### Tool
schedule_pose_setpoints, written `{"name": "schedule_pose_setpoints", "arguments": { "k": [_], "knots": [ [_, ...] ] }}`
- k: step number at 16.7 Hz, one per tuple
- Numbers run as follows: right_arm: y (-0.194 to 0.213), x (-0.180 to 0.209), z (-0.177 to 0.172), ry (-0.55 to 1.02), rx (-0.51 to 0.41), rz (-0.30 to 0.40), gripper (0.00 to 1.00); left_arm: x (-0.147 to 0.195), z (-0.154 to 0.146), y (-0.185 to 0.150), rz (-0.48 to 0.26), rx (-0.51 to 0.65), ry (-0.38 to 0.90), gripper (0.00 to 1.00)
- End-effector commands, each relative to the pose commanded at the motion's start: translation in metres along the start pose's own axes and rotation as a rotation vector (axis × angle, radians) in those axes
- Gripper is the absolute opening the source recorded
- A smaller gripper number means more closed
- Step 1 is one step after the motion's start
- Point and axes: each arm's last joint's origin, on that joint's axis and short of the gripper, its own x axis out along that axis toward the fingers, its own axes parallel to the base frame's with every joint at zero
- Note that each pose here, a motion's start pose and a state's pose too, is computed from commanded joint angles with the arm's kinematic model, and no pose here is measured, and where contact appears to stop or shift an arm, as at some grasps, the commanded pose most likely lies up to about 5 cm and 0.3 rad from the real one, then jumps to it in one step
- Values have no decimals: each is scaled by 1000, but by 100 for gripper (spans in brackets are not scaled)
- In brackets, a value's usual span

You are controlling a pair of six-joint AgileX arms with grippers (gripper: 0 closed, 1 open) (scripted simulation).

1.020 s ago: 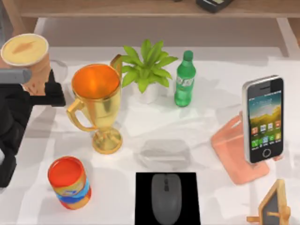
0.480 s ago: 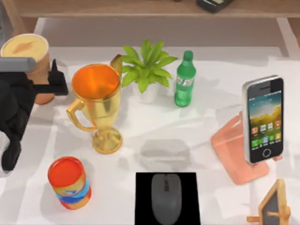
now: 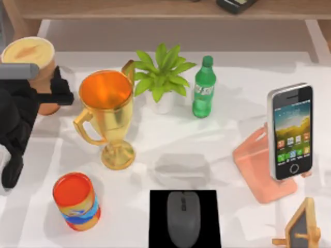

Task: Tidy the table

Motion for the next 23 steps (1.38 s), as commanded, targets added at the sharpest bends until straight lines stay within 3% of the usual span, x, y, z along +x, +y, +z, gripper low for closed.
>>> {"name": "schedule_pose_setpoints", "arguments": {
  "k": [7,23],
  "knots": [
    [0,0,0,0,0,0,100,0,0,0,0,0,0,2],
    [0,0,0,0,0,0,100,-1,10,-1,-1,2,1,0]
  ]
}}
